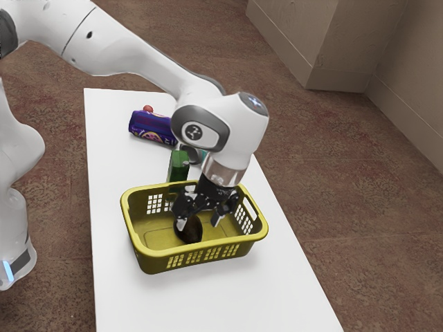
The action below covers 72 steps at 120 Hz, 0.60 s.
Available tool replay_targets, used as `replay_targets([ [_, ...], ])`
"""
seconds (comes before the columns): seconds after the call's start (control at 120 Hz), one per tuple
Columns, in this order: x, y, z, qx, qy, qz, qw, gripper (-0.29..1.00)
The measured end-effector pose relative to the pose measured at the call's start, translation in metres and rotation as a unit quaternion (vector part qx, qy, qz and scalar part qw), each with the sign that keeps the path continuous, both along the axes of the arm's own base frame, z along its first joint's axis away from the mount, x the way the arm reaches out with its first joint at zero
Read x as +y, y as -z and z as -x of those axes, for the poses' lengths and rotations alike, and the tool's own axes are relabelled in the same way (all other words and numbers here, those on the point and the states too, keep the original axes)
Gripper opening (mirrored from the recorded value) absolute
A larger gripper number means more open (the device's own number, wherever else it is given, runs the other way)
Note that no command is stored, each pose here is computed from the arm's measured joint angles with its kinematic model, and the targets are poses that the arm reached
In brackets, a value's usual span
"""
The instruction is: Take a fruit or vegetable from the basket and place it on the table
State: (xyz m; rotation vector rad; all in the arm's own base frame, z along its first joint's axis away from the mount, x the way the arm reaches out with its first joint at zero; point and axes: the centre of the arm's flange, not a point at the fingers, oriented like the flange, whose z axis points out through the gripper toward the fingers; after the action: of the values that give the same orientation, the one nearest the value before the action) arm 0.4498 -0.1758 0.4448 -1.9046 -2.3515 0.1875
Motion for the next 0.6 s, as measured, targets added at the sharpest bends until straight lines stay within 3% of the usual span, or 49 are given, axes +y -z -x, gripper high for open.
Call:
replay_targets([
  [0.6,0.004,0.024,0.003,0.021,-0.012,-0.007,1.0,0.7],
])
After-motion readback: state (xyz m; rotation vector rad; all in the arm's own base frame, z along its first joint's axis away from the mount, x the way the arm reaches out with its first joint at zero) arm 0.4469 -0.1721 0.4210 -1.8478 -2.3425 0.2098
